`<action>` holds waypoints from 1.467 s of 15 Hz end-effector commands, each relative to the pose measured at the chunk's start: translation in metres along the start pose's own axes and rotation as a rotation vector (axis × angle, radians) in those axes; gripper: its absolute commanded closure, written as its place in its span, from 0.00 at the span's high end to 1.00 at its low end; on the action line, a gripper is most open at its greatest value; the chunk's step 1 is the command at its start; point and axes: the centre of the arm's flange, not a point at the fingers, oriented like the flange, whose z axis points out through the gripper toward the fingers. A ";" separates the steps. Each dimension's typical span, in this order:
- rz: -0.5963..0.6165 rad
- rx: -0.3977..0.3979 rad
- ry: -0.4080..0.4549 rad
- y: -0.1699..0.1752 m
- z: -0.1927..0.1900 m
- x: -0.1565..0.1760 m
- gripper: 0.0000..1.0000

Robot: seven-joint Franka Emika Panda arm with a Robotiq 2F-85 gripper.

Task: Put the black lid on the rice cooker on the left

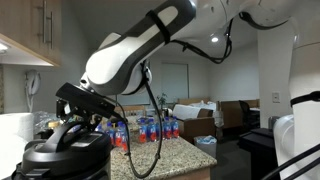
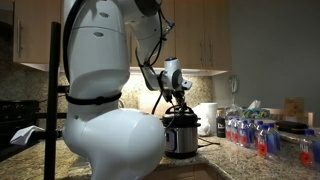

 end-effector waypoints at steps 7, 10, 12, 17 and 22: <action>-0.018 -0.184 -0.072 -0.037 -0.004 0.013 0.68; -0.016 -0.179 -0.073 -0.039 -0.008 0.015 0.68; -0.022 -0.177 -0.069 -0.041 -0.011 0.015 0.68; -0.024 -0.185 -0.071 -0.044 -0.008 0.017 0.68; -0.006 -0.157 -0.070 -0.027 -0.006 0.017 0.68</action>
